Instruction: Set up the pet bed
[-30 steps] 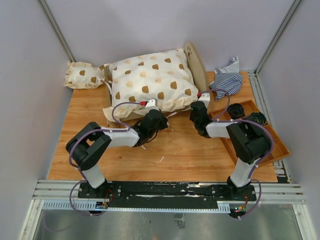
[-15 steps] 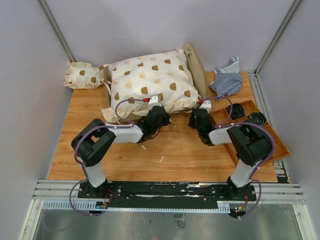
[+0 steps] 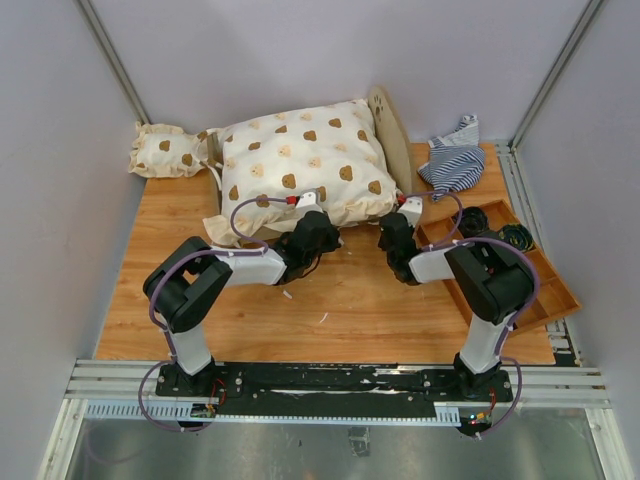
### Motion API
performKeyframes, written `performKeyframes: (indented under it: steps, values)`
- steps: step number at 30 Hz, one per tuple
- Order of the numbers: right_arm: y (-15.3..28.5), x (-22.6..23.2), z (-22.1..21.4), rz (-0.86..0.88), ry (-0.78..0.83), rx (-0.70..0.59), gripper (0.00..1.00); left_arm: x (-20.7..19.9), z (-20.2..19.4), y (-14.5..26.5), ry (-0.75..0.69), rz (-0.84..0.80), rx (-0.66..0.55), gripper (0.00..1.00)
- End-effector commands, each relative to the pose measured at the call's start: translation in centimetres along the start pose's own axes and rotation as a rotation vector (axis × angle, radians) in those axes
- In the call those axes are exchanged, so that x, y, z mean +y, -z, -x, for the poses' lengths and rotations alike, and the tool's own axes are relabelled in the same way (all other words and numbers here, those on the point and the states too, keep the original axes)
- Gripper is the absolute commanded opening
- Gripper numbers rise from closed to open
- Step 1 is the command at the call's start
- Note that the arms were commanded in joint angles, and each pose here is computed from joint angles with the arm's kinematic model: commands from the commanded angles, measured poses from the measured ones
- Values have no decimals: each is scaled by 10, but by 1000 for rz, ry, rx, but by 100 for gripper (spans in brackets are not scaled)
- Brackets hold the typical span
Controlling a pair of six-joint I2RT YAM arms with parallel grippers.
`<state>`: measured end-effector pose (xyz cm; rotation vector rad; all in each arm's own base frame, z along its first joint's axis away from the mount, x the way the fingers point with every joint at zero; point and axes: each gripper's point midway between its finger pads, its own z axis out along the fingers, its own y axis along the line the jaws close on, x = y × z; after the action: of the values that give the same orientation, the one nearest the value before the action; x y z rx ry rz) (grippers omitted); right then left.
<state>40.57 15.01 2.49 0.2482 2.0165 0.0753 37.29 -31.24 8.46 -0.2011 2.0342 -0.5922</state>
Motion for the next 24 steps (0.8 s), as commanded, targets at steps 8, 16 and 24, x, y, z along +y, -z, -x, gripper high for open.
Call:
performKeyframes:
  steps: [8, 16, 24]
  values:
    - [2, -8, -10, -33, 127, 41, 0, 2, 12, 8, 40, -8, -33, 2]
    - [75, -5, -38, 217, 229, 202, 0, 0, 0, 32, 55, -79, 23, 0]
    - [141, -3, -22, 420, 270, 179, 0, -25, -48, 72, 43, -198, 115, 0]
